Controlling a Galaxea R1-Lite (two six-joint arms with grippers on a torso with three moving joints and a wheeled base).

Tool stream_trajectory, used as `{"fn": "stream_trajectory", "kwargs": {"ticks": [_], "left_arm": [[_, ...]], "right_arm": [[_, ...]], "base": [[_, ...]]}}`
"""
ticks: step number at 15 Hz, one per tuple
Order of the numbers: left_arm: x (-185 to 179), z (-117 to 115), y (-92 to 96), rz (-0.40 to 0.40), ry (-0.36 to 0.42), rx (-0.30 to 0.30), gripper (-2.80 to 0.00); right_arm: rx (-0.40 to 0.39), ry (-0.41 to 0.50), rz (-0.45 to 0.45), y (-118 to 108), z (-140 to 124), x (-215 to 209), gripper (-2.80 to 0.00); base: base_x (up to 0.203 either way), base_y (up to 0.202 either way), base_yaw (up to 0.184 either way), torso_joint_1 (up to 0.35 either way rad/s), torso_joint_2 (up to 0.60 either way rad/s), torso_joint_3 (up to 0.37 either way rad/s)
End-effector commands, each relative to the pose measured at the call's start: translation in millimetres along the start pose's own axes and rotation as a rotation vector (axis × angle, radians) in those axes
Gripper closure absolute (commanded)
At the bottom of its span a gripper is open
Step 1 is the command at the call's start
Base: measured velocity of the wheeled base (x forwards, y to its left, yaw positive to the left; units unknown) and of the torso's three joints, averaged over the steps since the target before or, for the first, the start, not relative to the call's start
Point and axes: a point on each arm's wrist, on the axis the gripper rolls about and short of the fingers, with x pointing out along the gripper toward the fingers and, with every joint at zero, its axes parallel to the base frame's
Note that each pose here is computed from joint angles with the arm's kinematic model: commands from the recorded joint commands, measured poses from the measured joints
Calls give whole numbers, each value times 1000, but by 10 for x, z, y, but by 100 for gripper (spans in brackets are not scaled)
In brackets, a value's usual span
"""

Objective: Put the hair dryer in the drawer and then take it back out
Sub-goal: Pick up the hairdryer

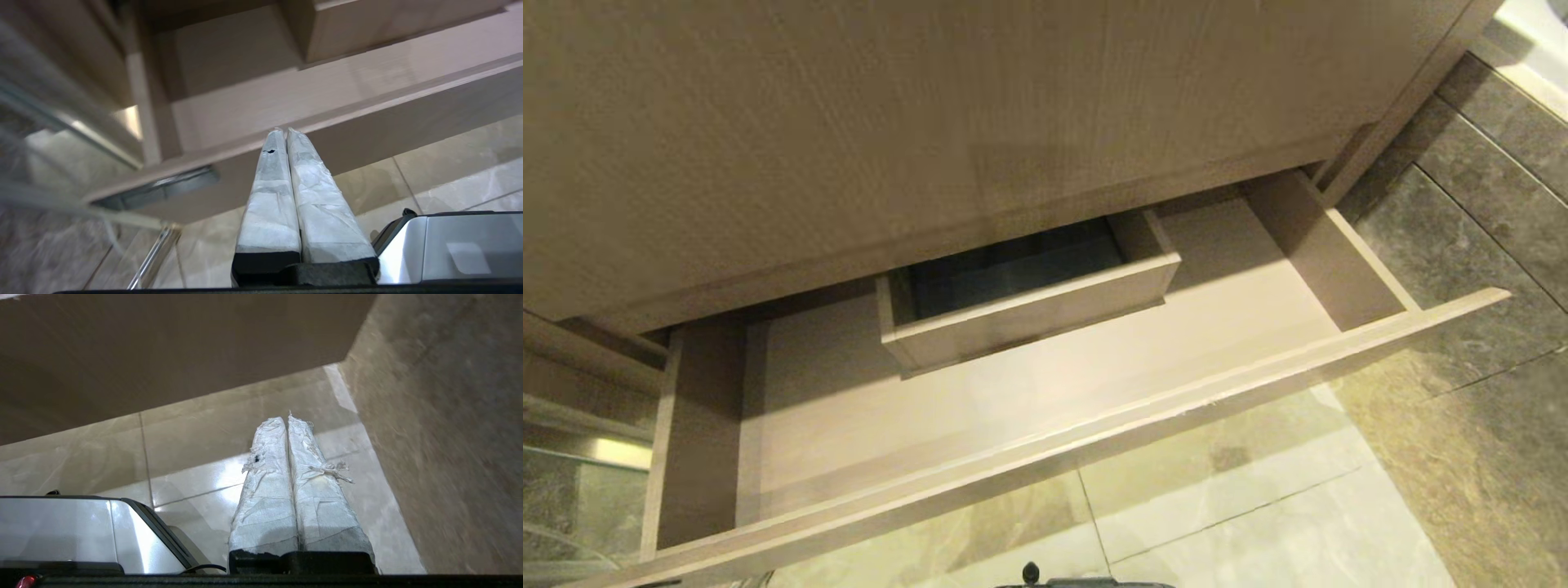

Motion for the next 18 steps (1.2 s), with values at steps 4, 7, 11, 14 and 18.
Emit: {"fn": "stream_trajectory", "kwargs": {"ticks": [4, 7, 11, 14, 18], "left_arm": [[1, 1, 0, 0, 1, 0, 0], [-1, 4, 0, 1, -2, 0, 0], [0, 3, 0, 0, 0, 0, 0], [0, 0, 0, 0, 0, 0, 0], [0, 4, 0, 1, -1, 0, 0]], "right_arm": [[0, 1, 1, 0, 0, 1, 0], [-1, 1, 1, 0, 0, 1, 0], [-6, 2, 3, 1, -2, 1, 0], [-4, 2, 3, 1, -2, 1, 0], [-1, 2, 3, 1, -2, 1, 0]], "base": [[-2, 3, -18, 0, 1, 1], [0, 0, 0, 0, 0, 0], [0, 0, 0, 0, 0, 0], [0, 0, 0, 0, 0, 0], [0, 0, 0, 114, -90, -36]]}}
